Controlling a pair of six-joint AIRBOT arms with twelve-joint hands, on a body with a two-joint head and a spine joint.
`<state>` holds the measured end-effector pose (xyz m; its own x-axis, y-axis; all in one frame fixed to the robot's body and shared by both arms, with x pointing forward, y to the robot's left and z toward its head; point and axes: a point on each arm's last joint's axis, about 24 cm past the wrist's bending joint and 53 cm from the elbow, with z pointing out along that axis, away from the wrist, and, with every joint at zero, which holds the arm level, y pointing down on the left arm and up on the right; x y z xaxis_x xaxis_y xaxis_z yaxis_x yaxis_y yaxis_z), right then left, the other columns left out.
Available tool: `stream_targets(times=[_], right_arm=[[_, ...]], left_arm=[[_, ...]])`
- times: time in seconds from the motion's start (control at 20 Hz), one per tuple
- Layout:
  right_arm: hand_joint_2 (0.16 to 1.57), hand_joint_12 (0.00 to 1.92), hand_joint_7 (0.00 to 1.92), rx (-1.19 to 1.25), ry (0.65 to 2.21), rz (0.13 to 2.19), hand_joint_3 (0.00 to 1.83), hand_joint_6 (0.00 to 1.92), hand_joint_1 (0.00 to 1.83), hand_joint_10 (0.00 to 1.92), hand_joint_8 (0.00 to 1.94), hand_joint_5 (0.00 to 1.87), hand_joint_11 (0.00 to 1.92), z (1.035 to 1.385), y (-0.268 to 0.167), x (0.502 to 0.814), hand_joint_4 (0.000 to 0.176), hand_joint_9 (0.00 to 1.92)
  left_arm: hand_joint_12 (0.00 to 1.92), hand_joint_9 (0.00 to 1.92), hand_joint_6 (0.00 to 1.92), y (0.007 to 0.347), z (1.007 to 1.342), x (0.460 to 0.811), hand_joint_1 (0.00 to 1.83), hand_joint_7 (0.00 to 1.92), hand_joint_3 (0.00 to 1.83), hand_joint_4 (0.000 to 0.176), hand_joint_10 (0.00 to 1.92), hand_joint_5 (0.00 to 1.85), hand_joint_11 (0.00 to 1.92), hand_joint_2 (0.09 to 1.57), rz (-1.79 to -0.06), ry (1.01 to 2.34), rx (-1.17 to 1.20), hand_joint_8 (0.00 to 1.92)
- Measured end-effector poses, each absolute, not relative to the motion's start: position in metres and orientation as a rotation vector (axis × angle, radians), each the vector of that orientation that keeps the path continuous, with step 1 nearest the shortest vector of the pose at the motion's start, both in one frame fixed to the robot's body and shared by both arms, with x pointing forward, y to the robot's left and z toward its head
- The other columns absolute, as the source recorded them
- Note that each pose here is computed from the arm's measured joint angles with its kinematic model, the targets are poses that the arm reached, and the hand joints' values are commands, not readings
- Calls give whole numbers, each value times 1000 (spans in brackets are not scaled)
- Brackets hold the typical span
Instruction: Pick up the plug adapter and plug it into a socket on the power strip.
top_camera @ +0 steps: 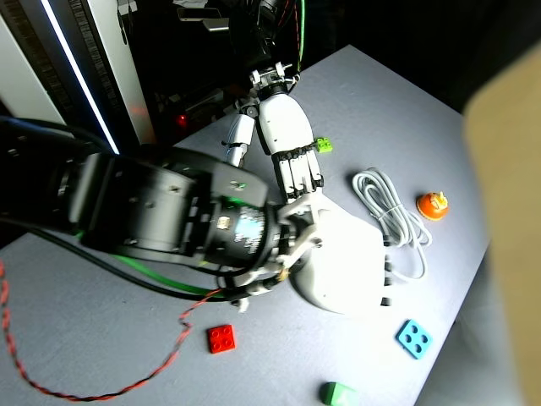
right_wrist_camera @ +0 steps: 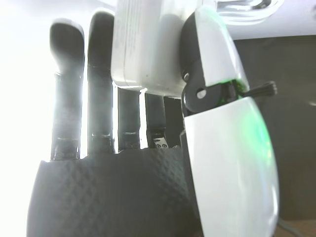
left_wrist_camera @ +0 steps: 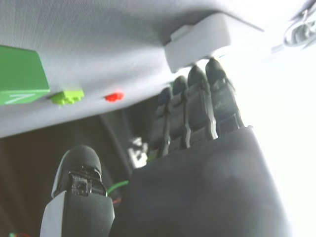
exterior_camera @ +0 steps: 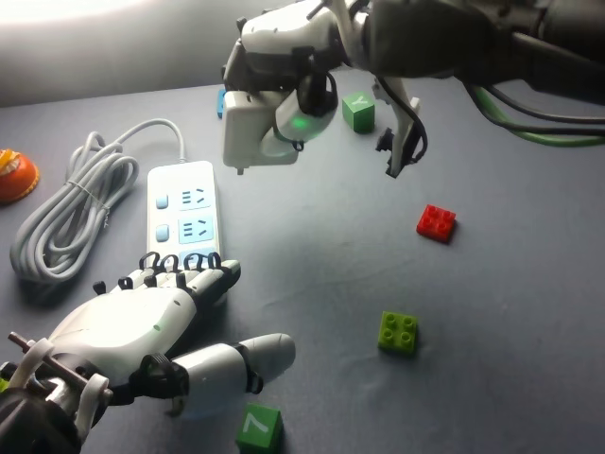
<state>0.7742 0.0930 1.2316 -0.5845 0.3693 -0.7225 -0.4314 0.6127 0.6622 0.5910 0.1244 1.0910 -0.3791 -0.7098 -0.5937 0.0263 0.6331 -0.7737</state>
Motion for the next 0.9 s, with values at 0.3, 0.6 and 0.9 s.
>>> stream_targets(times=[0.3, 0.6, 0.9], right_arm=[[1158, 1557, 964, -24, 1944, 1065, 2, 1007, 1274, 1256, 1225, 825, 778, 1219, 104, 786, 0, 886], [1188, 1557, 851, 6, 1972, 1077, 2, 1050, 1358, 1468, 1258, 745, 771, 1210, 126, 791, 0, 817], [1163, 1587, 966, 8, 1965, 1083, 0, 1042, 1272, 1277, 1202, 811, 754, 1211, 146, 792, 0, 874]], left_arm=[[259, 103, 1, 123, 1092, 592, 0, 103, 1, 0, 0, 98, 0, 1161, -880, 1801, -554, 0], [264, 106, 2, 123, 1093, 592, 0, 105, 0, 0, 2, 103, 0, 1160, -882, 1799, -555, 1], [251, 103, 2, 122, 1093, 593, 0, 111, 0, 0, 0, 105, 0, 1160, -883, 1796, -555, 2]])
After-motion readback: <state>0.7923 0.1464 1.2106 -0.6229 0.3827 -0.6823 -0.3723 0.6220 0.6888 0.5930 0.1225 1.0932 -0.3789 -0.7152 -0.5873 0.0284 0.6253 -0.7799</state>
